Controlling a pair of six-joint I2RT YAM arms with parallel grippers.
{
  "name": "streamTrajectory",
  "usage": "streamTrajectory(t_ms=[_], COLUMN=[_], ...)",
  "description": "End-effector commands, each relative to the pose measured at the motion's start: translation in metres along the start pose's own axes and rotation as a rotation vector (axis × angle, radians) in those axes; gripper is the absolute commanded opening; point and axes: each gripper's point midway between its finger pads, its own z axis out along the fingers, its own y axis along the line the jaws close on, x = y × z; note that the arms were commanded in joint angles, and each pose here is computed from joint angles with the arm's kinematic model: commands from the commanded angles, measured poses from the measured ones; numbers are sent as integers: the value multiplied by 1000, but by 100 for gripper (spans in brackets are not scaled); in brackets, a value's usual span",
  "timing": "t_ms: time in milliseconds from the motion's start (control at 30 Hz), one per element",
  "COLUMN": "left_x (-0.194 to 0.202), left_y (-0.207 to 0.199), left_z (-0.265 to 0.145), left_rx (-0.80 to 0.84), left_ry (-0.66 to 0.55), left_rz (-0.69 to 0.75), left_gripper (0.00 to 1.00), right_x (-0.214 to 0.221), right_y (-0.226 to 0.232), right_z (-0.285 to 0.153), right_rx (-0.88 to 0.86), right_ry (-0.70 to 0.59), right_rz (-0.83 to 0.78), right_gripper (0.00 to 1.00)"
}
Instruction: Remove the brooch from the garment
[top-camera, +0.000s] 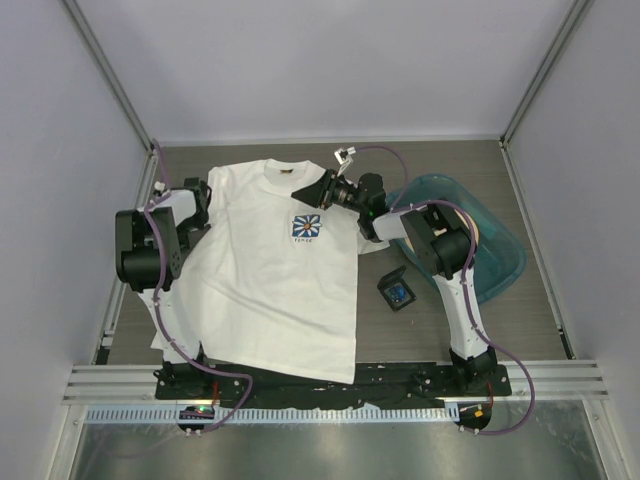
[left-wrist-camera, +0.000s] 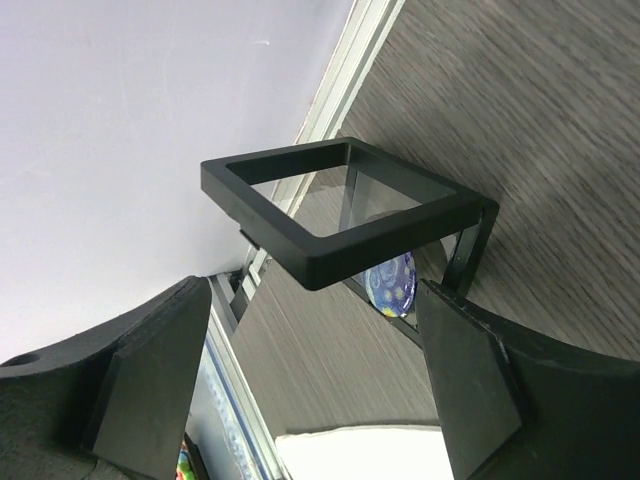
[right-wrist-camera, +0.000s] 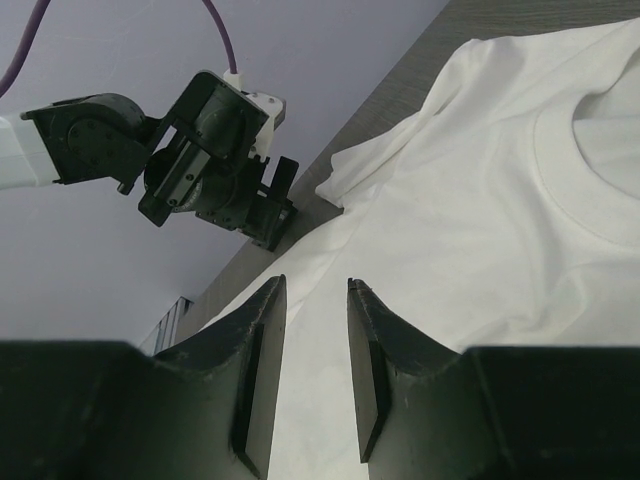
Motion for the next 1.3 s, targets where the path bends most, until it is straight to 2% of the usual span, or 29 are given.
streamTrajectory(t_ms=[0,167,400,500,567,600,667,700,733,767,833,867,900,967,1000,1100,1167,1200,1233,1267], left_x=[-14,-16,-18,-30,-38,-41,-45,-45,-41,-40,-33,-35,-25,-28,-23,-16,-7,-2,5,7], left_y=[21,26,17,6,-8,-13,-35,-43,-53,-58,-61,-60,-53,-39,-22,-2,19,25,41,54], left_z=[-14,-24,-44,-72,-105,-119,-164,-182,-206,-233,-269,-285,-309,-342,-364,-386,-401,-405,-415,-423], left_rx=[-11,31,194,367,532,594,818,894,970,1091,1202,1264,1376,1516,1607,1723,1794,1811,1851,1871], left_ry=[-42,-56,-72,-146,-202,-222,-284,-306,-338,-374,-428,-463,-497,-596,-646,-736,-811,-834,-889,-945], left_rz=[-96,-129,-183,-214,-207,-210,-195,-183,-153,-129,-91,-102,-94,-128,-148,-185,-193,-189,-181,-189], left_gripper=[88,94,99,99,99,98,97,97,97,97,97,97,97,100,100,100,100,100,100,100], right_x=[-14,-14,-18,-18,-32,-23,-46,-35,-31,-64,-51,-78,-66,-66,-66,-71,-73,-79,-79,-86], right_y=[17,16,10,3,4,-6,-6,-20,-26,-16,-21,-1,1,15,35,79,108,145,158,180], right_z=[7,7,8,5,1,-6,-26,-46,-71,-97,-158,-186,-216,-253,-273,-310,-316,-318,-321,-322], right_rx=[-66,-56,6,79,161,240,415,538,650,800,1033,1133,1226,1326,1347,1358,1289,1157,1099,1016], right_ry=[-32,-30,-33,-13,-36,7,-41,23,32,-65,-15,-104,-34,-21,-2,-35,-71,-134,-168,-246], right_rz=[-59,-55,-74,-93,-159,-145,-194,-215,-230,-291,-310,-354,-362,-389,-394,-380,-352,-351,-357,-358], right_gripper=[37,37,38,38,38,38,40,41,42,45,50,56,59,66,68,71,72,76,90,99])
